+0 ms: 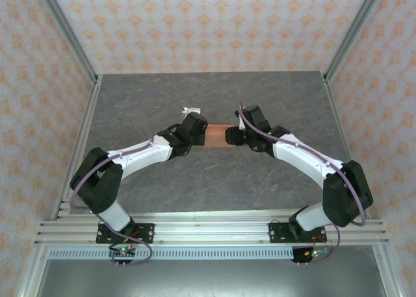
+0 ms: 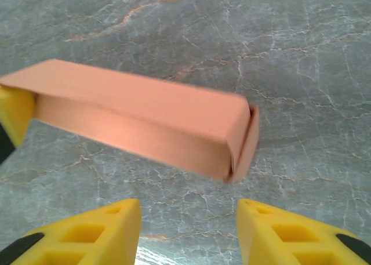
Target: Fold the paper box
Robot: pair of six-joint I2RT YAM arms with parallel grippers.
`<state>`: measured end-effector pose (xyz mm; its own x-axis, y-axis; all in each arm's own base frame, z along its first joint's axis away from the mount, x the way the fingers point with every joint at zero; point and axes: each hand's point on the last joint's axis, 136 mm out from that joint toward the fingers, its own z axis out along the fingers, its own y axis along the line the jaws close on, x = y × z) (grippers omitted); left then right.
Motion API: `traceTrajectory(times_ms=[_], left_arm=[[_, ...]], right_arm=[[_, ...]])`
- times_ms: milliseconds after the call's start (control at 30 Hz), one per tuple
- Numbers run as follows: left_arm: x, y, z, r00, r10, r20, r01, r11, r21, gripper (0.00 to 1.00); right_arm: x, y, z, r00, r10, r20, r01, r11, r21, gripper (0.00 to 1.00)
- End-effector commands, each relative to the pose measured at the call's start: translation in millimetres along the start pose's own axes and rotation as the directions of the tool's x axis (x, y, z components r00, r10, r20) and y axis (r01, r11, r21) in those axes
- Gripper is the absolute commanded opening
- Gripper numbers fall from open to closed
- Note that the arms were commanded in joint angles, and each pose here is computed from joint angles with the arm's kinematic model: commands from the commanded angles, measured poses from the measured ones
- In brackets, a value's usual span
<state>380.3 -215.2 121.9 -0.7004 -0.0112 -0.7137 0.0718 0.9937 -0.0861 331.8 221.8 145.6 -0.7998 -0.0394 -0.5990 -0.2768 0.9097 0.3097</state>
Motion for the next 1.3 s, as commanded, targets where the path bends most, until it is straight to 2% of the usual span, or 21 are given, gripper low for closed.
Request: traceTrajectory(times_ms=[0, 200, 367, 600, 900, 1267], left_arm=[[13.0, 5.7, -2.6, 0.996, 0.065, -0.067, -0.069, 0.997, -0.047, 0.0], [12.1, 5.2, -3.8, 0.994, 0.081, -0.069, -0.085, 0.995, -0.054, 0.0], [12.9, 5.3, -1.8, 0.994, 0.082, -0.069, -0.086, 0.995, -0.056, 0.0], [13.2, 4.2, -2.0, 0.994, 0.087, -0.065, -0.091, 0.994, -0.059, 0.0], [11.2, 5.8, -5.5, 0.994, 0.091, -0.055, -0.094, 0.993, -0.069, 0.0], [13.3, 3.7, -5.6, 0.994, 0.094, -0.056, -0.098, 0.993, -0.069, 0.0]], right_arm=[[-11.5, 8.1, -7.0, 1.0, 0.003, 0.021, -0.003, 1.0, -0.027, 0.47], [-24.0, 4.1, -16.4, 0.998, 0.029, 0.056, -0.028, 0.999, -0.019, 0.48], [-45.6, -6.8, -21.0, 0.988, 0.132, 0.079, -0.126, 0.989, -0.077, 0.51], [-61.6, -13.7, 2.0, 0.968, 0.248, 0.044, -0.242, 0.963, -0.121, 0.51], [-41.2, -19.3, 20.5, 0.955, 0.297, -0.012, -0.296, 0.949, -0.11, 0.46], [-11.7, -21.7, 28.5, 0.94, 0.338, -0.043, -0.341, 0.932, -0.121, 0.45]])
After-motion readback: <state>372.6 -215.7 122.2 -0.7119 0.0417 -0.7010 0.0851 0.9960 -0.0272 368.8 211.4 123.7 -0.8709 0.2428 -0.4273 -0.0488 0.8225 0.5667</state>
